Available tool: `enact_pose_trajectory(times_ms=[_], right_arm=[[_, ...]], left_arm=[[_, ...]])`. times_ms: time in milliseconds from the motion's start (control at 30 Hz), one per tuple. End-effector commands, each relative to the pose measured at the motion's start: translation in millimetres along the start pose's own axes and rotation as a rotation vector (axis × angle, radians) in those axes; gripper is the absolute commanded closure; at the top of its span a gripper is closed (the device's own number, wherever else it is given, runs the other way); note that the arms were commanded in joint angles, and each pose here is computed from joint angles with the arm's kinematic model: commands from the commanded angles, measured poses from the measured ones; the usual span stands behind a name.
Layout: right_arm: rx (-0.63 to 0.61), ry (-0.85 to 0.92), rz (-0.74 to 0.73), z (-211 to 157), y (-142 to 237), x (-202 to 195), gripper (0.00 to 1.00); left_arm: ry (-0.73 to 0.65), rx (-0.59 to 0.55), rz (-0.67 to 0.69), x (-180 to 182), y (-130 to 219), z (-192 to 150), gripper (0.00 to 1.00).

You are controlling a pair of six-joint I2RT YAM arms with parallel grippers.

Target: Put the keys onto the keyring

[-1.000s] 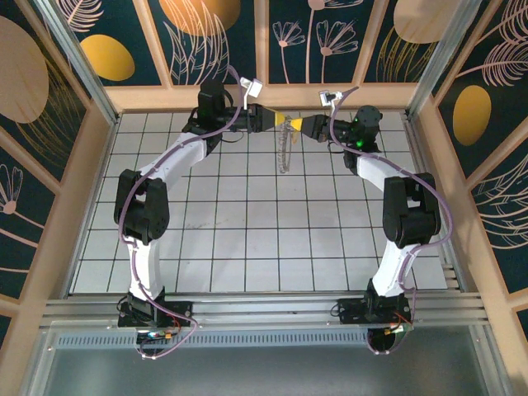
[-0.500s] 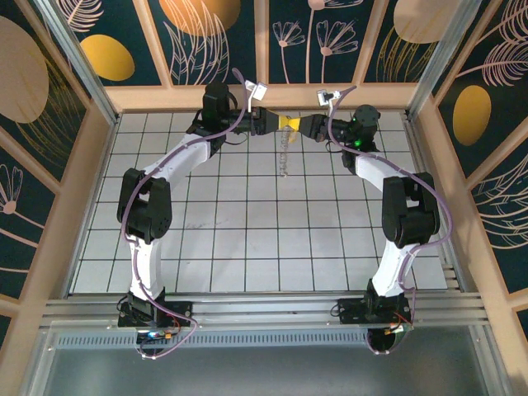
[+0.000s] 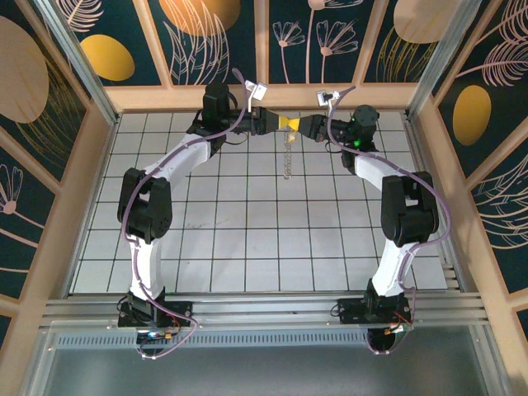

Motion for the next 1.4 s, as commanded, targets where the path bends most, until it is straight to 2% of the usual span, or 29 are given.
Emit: enact_pose_trajectory(times_ms=[0, 167, 467, 933, 1100, 1133, 1233, 1300, 1367], right_arm=[[-0.03, 0.053, -0.002, 13.5, -2.6, 1.7, 1.0], [-0.035, 0.054, -0.006, 15.0, -1.9, 1.9, 1.0], [-0.04, 0.052, 0.0, 15.1, -2.2, 2.8, 1.0], [-0.041, 0.054, 0.008, 15.6, -2.4, 6.6, 1.0], [-0.052, 0.054, -0.003, 19.4, -0.6, 10.1, 1.0], [-0.058, 0.055, -0.011, 20.8, 0.8, 9.8, 0.96], [-0.087, 0.061, -0.04, 28.7, 8.9, 11.3, 0.68], [-0.118, 0.069, -0.065, 35.3, 19.4, 13.0, 0.59], [-0.14, 0.073, -0.087, 39.0, 29.9, 14.9, 0.56]], left_arm=[[-0.037, 0.019, -0.04, -11.3, -1.5, -2.5, 0.73], [-0.033, 0.024, -0.042, -10.3, -1.3, -4.7, 0.78], [-0.032, 0.015, -0.039, -8.1, -2.1, -4.2, 0.77], [-0.052, -0.001, -0.059, -15.3, -6.0, -3.4, 1.0], [-0.068, -0.049, -0.071, -22.4, -3.7, -0.6, 1.0], [-0.072, -0.06, -0.071, -23.5, -3.0, -0.1, 1.0], [-0.086, -0.084, -0.082, -28.4, -0.5, 1.9, 1.0], [-0.089, -0.09, -0.095, -32.6, -0.3, 2.6, 1.0], [-0.094, -0.093, -0.098, -35.3, 0.3, 3.8, 1.0]])
Point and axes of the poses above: each hand's point on the last joint's axis, 136 mm out from that joint toward the fingers, its own y axis back along the fingers, its own x axis along the line the jaws close on, z = x × y, the point moved 5 cm from there along y, back along the fingers, and after that the axes turned 15 degrees about y, right-handed, at the moved point
